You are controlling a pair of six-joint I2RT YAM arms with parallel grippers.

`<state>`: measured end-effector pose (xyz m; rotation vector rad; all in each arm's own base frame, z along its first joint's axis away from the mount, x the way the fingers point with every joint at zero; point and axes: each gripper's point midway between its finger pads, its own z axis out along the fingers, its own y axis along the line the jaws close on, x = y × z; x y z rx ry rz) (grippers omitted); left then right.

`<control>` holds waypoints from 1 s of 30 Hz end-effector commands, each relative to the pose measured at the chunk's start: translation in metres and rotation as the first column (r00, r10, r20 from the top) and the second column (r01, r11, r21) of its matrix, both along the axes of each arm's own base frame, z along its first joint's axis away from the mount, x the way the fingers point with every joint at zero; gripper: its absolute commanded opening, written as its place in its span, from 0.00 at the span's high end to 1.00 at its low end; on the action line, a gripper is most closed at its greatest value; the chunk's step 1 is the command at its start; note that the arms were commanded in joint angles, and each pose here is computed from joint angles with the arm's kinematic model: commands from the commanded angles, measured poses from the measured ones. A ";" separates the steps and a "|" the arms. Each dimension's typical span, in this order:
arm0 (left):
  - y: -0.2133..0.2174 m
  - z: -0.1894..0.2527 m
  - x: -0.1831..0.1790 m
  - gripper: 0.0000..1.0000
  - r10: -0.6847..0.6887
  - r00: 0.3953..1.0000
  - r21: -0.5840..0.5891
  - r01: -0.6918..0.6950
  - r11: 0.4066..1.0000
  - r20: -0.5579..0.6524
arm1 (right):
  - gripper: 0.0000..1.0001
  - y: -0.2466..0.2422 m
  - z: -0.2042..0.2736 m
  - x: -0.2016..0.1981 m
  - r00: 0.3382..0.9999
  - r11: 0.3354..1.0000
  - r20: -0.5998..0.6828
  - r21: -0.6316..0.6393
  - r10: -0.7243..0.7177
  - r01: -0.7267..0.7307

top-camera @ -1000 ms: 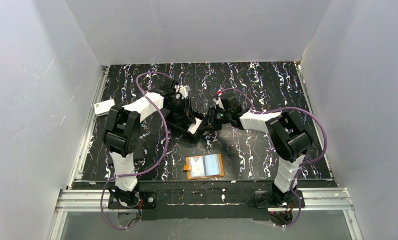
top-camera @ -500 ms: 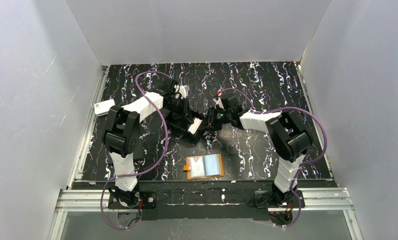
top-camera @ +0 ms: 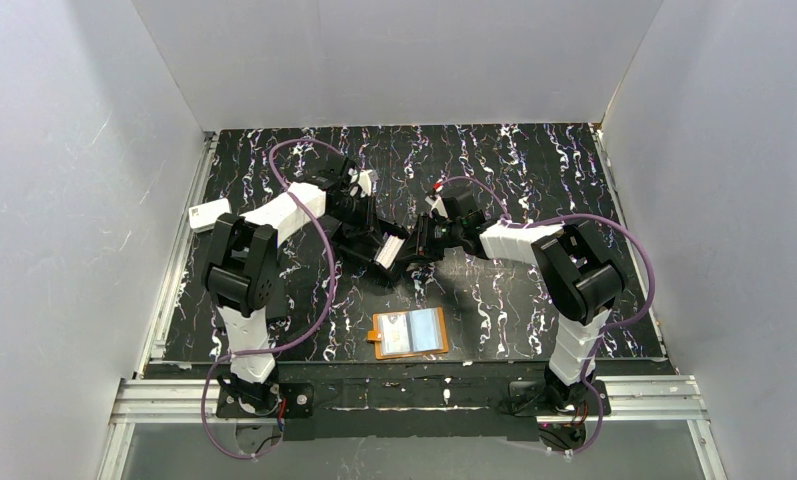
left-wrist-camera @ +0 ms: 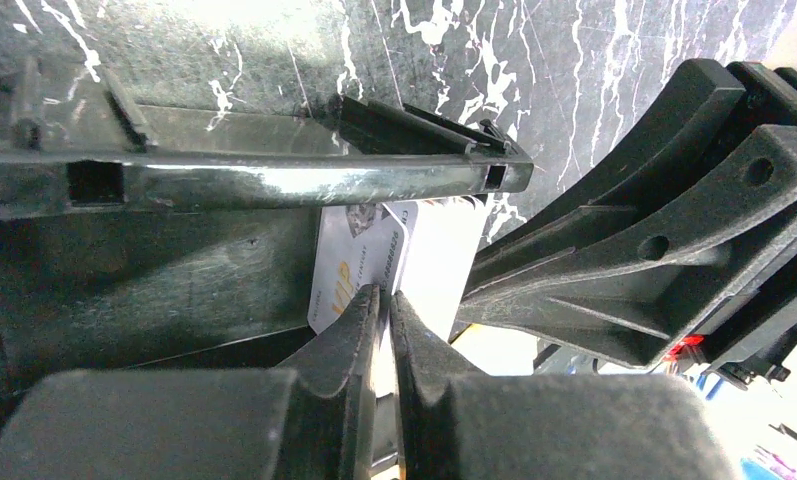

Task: Put the credit cards into the card holder
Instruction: Pick up the credit card from the storage box.

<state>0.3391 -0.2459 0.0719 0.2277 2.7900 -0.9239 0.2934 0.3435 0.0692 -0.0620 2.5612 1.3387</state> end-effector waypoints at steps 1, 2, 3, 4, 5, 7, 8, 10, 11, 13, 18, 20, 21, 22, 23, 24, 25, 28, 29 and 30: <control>0.003 0.048 0.001 0.99 -0.021 0.994 0.010 0.020 1.000 0.107 | 0.74 0.003 0.000 0.001 1.000 1.000 0.017 0.014 0.018 -0.019; 0.005 0.052 0.002 0.99 -0.022 0.993 0.017 0.020 1.000 0.116 | 0.74 0.003 0.001 0.002 1.000 1.000 0.020 0.014 0.018 -0.018; 0.006 0.054 0.003 0.98 -0.021 0.992 0.024 0.018 1.000 0.123 | 0.74 0.003 0.001 0.002 1.000 1.000 0.020 0.014 0.017 -0.018; 0.006 0.058 0.004 0.99 -0.021 0.991 0.027 0.018 0.999 0.130 | 0.74 0.003 0.001 0.002 1.000 1.000 0.021 0.014 0.018 -0.018; 0.007 0.060 0.004 0.99 -0.023 0.991 0.029 0.019 0.999 0.134 | 0.74 0.003 0.001 0.003 1.000 1.000 0.023 0.012 0.018 -0.018; 0.006 0.064 0.005 0.99 -0.025 0.990 0.025 0.022 0.999 0.139 | 0.74 0.003 0.003 0.003 0.999 1.000 0.026 0.009 0.020 -0.020; 0.006 0.066 0.005 0.99 -0.024 0.990 0.026 0.021 0.999 0.140 | 0.74 0.002 0.003 0.003 0.999 1.000 0.028 0.006 0.019 -0.020; 0.008 0.071 0.005 1.00 -0.019 0.988 0.035 0.014 0.999 0.153 | 0.73 0.001 0.004 0.004 0.999 1.000 0.039 -0.009 0.019 -0.019; 0.010 0.075 0.006 1.00 -0.017 0.986 0.044 0.010 0.999 0.167 | 0.73 -0.001 0.004 0.004 0.999 1.000 0.045 -0.024 0.020 -0.019; 0.017 0.088 0.008 1.00 -0.011 0.980 0.076 -0.004 0.997 0.198 | 0.72 -0.005 0.006 0.006 0.998 0.998 0.066 -0.056 0.022 -0.019; 0.030 0.150 0.012 1.00 0.017 0.943 0.096 -0.051 0.994 0.333 | 0.67 -0.029 0.016 0.007 0.987 0.976 0.146 -0.213 0.064 -0.032; 0.030 0.179 0.009 1.00 0.038 0.921 0.054 -0.064 0.996 0.387 | 0.63 -0.041 0.023 0.007 0.980 0.961 0.184 -0.274 0.076 -0.023; 0.029 0.190 0.007 1.00 0.047 0.915 0.032 -0.065 0.997 0.400 | 0.61 -0.046 0.026 0.007 0.976 0.953 0.202 -0.301 0.085 -0.021; 0.027 0.200 0.004 1.00 0.055 0.911 0.008 -0.064 0.998 0.409 | 0.59 -0.050 0.031 0.007 0.971 0.949 0.219 -0.315 0.098 -0.025; 0.024 0.209 0.000 1.00 0.064 0.908 -0.022 -0.061 0.998 0.414 | 0.56 -0.050 0.039 0.005 0.963 0.949 0.239 -0.312 0.121 -0.041; 0.021 0.218 -0.003 1.00 0.072 0.907 -0.054 -0.054 0.997 0.415 | 0.53 -0.049 0.050 0.002 0.956 0.956 0.260 -0.289 0.138 -0.059; 0.018 0.226 -0.008 1.00 0.082 0.905 -0.090 -0.048 0.995 0.417 | 0.48 -0.044 0.065 -0.003 0.946 0.967 0.286 -0.242 0.151 -0.081; 0.010 0.245 -0.021 1.00 0.122 0.902 -0.209 -0.036 0.977 0.414 | 0.34 -0.032 0.125 -0.021 0.935 0.987 0.327 0.037 0.137 -0.158; 0.008 0.254 -0.025 1.00 0.139 0.897 -0.255 -0.031 0.966 0.420 | 0.32 -0.032 0.150 -0.023 0.933 0.971 0.347 0.173 0.095 -0.163; 0.005 0.264 -0.028 1.00 0.158 0.889 -0.311 -0.019 0.950 0.429 | 0.30 -0.032 0.181 -0.026 0.946 0.937 0.323 0.323 0.027 -0.137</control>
